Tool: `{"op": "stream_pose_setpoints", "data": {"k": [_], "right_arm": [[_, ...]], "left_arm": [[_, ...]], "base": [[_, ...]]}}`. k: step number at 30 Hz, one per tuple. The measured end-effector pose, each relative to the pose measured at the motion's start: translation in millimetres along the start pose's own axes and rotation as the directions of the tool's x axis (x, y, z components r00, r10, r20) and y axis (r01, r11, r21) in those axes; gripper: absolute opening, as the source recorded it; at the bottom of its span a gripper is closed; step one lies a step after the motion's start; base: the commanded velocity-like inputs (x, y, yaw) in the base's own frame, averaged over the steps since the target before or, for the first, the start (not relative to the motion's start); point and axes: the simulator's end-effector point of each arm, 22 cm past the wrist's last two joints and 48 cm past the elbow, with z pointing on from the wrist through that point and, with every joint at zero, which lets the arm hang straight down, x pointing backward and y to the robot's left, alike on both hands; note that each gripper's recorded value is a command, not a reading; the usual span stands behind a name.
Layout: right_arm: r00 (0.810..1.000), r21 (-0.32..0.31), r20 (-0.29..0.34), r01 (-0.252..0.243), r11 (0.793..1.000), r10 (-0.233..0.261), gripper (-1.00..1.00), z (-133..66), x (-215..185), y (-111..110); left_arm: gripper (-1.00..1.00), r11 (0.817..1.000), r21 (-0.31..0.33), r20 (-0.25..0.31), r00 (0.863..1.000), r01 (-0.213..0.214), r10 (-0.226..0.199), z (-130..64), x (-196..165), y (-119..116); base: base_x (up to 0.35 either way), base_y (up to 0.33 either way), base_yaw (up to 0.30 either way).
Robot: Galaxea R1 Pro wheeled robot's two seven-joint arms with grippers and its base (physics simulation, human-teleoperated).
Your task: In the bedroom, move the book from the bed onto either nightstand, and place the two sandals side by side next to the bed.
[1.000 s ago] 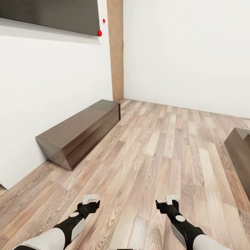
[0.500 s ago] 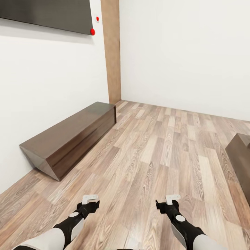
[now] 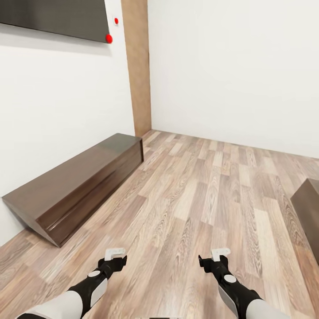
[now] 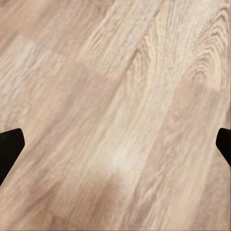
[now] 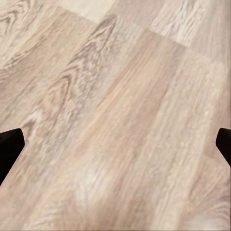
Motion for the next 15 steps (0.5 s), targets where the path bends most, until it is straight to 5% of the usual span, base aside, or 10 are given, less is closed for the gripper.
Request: {"op": "stream_pose_setpoints", "data": {"k": [15], "right_arm": [[1.000, -0.001, 0.000, 0.000, 1.000, 0.000, 1.00, 0.0, 0.0, 0.2]], "left_arm": [[1.00, 1.000, 0.000, 0.002, 1.000, 0.002, -0.002, 0.0, -0.4, 0.1]], "base": [[0.311, -0.109, 0.000]]}}
